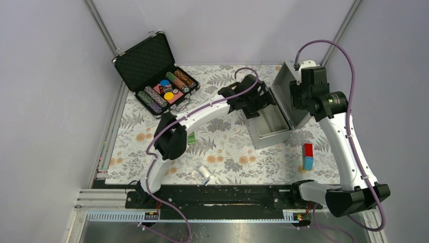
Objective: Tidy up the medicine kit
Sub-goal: Place the medicine box compartment inside the medicine box.
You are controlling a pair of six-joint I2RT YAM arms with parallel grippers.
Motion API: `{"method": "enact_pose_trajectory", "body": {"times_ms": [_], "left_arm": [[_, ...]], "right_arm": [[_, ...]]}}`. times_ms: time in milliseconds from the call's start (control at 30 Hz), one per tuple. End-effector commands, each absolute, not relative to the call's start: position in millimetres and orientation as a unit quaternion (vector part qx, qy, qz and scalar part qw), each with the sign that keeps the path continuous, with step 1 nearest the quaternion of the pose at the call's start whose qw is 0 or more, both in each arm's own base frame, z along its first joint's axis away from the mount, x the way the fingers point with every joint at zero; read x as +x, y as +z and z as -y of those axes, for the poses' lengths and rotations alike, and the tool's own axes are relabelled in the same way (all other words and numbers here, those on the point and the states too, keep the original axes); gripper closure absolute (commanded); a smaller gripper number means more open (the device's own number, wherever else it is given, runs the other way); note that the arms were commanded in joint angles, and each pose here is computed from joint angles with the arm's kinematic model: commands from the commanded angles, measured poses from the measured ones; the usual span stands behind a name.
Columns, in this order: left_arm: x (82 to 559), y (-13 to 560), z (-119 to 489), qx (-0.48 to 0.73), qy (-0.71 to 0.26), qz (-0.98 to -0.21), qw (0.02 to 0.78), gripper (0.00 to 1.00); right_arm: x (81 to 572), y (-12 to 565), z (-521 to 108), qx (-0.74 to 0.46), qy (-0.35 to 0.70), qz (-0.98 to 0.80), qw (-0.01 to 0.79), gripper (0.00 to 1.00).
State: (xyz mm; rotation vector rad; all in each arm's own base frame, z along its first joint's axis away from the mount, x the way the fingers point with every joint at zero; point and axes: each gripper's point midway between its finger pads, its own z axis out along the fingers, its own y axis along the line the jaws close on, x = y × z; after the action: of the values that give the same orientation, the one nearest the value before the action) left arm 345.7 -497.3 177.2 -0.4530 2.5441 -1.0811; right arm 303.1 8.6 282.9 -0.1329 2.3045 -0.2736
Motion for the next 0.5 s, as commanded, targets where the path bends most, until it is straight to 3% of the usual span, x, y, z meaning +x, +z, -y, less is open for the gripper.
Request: {"method": "enact_pose_trajectory", "body": {"times_ms": [0,167,300,467], "left_arm": [[372.9,305.2,500.2,-0.072,-0.497,-0.815,0.29,0.01],[407.4,368.1,426.2,-0.052,-0.49,-0.781,0.384,0.01],[439.4,375.4,345.2,-0.038,-0.445,-0.777,0.444,0.01],[452.9,353.3,251.0,0.044,-0.313,-0.798,0.514,0.01]], "right_arm": [[302.0,283.5,-36.1,-0.11,-0.038,-0.914,0.39,0.47],[298.1,262.0,-73.7,-0.153,0.059,-0.924,0.346,0.46],[300.8,253.9,-99.2,-0.173,0.124,-0.923,0.32,0.46],[313.9,223.5,-114.0,-0.163,0.155,-0.933,0.28,0.51]]}}
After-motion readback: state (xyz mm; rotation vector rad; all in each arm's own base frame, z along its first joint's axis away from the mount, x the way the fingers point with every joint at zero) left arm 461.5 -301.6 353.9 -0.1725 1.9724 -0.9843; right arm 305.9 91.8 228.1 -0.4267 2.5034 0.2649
